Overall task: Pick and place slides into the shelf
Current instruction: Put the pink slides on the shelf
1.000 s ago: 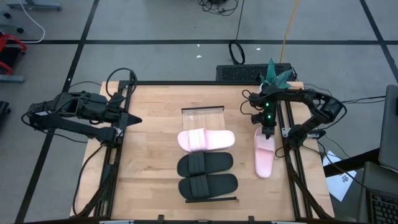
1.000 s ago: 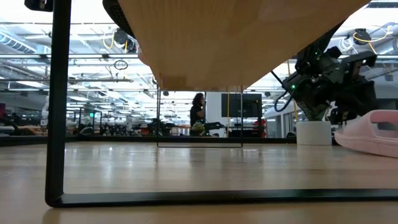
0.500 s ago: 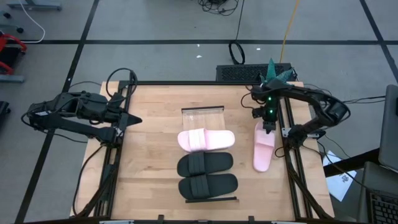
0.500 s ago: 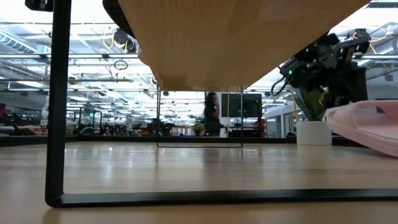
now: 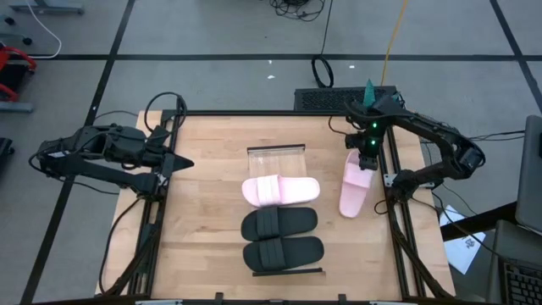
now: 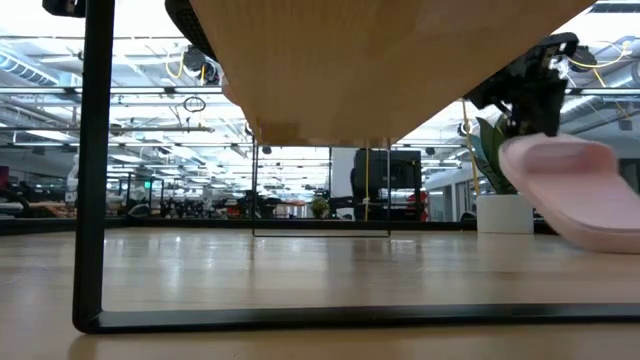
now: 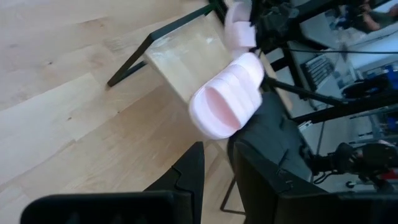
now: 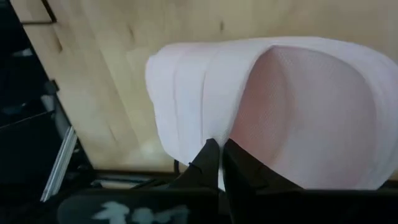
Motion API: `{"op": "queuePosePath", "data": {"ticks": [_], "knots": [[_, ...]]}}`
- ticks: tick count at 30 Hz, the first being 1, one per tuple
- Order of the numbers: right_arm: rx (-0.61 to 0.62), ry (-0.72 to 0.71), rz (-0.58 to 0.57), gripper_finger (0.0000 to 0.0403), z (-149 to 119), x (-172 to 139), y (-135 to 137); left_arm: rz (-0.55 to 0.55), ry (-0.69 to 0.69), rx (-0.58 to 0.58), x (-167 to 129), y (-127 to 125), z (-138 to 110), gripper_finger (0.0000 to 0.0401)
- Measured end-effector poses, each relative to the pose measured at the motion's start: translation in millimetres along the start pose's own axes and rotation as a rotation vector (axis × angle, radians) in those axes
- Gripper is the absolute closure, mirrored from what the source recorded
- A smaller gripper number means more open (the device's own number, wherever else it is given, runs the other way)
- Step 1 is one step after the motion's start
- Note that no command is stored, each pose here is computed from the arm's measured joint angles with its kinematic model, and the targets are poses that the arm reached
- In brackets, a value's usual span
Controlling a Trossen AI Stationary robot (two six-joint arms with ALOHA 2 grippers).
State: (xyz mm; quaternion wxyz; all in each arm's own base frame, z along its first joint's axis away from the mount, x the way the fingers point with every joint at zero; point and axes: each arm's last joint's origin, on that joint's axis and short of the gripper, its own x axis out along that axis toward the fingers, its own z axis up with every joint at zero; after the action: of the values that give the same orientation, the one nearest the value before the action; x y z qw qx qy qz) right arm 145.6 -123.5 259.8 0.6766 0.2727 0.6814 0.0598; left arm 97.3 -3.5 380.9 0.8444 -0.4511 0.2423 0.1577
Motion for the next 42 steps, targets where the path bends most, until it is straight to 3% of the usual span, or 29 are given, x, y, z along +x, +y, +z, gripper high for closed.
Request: {"op": "queuePosePath", "data": {"ticks": [8, 18, 38, 42], "knots": [[-0.026, -0.100, -0.076, 0.0403, 7, -34, 11, -0.104, -0.064, 0.031, -1, -10, 6, 0.0318], [-0.072, -0.137, -0.189, 0.0403, 11, -54, 22, -0.133, -0.085, 0.039, -1, -13, 8, 0.0318], [-0.226, -0.241, -0.338, 0.0403, 16, -91, 53, -0.102, -0.061, 0.023, 12, -17, 9, 0.0318], [-0.303, -0.264, -0.428, 0.0403, 16, -103, 68, -0.095, -0.055, 0.020, 14, -18, 9, 0.0318]]}}
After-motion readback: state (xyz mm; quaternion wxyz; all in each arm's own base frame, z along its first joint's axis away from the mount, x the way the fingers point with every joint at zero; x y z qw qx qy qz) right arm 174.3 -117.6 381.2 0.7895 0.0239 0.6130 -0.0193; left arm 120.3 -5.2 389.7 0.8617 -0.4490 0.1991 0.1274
